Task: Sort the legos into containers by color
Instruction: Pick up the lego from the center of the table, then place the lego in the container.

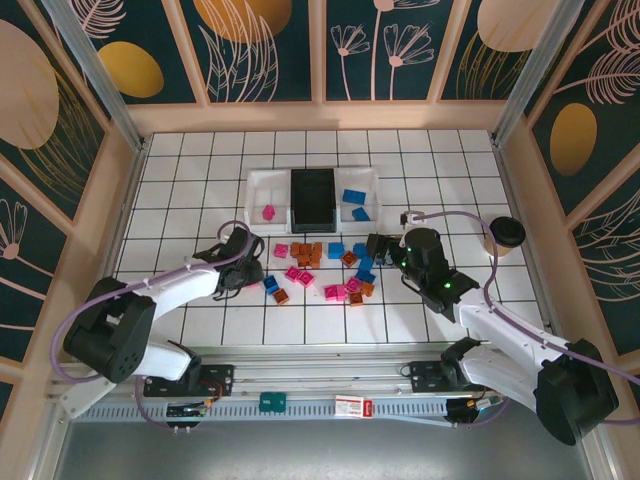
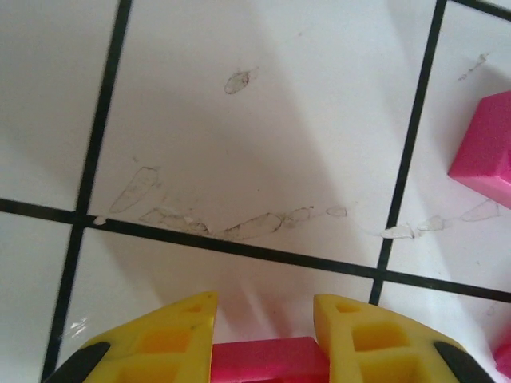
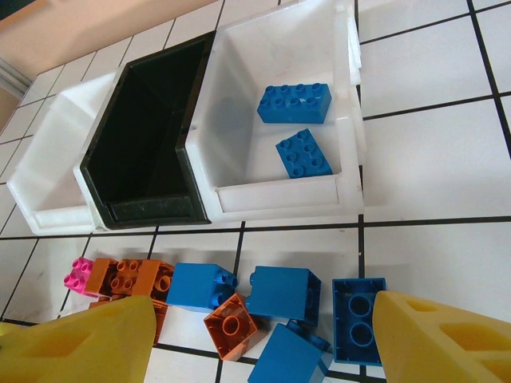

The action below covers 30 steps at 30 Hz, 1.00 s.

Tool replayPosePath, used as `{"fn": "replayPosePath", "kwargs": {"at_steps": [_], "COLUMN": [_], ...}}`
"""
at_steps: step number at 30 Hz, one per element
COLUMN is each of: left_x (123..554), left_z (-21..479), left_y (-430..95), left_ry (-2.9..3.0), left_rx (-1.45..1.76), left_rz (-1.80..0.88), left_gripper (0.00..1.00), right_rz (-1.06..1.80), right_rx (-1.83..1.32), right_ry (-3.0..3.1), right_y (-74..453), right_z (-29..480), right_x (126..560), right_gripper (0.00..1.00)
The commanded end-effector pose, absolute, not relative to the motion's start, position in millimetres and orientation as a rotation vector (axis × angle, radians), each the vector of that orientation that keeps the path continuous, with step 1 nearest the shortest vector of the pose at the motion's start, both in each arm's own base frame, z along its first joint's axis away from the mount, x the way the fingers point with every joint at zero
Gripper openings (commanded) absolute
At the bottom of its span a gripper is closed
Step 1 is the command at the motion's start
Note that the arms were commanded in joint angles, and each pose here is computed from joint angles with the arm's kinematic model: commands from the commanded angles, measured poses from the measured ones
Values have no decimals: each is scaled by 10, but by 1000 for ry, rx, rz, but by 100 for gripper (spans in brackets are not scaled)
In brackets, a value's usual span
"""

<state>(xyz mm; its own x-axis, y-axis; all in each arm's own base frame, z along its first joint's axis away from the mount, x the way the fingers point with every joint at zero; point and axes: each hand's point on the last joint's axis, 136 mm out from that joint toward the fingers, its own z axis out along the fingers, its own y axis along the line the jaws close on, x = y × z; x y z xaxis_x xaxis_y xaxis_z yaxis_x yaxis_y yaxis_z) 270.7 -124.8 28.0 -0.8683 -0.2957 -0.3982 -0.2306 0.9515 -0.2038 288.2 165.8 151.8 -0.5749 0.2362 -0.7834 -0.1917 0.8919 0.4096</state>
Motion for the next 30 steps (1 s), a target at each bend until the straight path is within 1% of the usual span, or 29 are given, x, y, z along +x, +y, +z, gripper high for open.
{"fn": "replayPosePath", "kwargs": {"at_steps": [1,7,10,14,18,20,22,25,27,29,30], "left_x": [2962,3605,3917,4313,4601,4721,4805,4888,4897,4862,4830], "left_z": [816,1774,1948,1951,1788,1569,1469,1420,1474,1579,1621], "left_y": [-1279,-1243,-1232,-1209,-1383,-1450,-1496,-1561,-1595,-1611,-1621], "left_ry": [2537,2290,2234,2185,2204,2243,2263,2280,2278,2266,2262], "left_rx": [-360,-371,-375,-391,-377,-374,-370,-354,-348,-343,-338], "left_rz": [-216,-162,-105,-39,-74,-61,-52,-59,-82,-118,-138], "left_gripper": [16,19,21,23,23,24,29,47,56,62,63], "right_rz": [552,554,553,557,556,555,551,541,537,540,538], "right_rx": [54,52,54,51,52,51,53,53,55,53,54], "right_ry": [2098,2102,2105,2108,2101,2099,2100,2098,2099,2097,2097], "right_y": [1596,1598,1590,1591,1577,1573,1558,1540,1530,1531,1528], "right_z": [1494,1480,1470,1468,1504,1524,1525,1534,1534,1541,1540], "right_x": [2883,2874,2868,2850,2840,2834,2826,2817,2813,2808,2809], "right_gripper": [73,73,73,73,73,73,73,73,73,73,73]}}
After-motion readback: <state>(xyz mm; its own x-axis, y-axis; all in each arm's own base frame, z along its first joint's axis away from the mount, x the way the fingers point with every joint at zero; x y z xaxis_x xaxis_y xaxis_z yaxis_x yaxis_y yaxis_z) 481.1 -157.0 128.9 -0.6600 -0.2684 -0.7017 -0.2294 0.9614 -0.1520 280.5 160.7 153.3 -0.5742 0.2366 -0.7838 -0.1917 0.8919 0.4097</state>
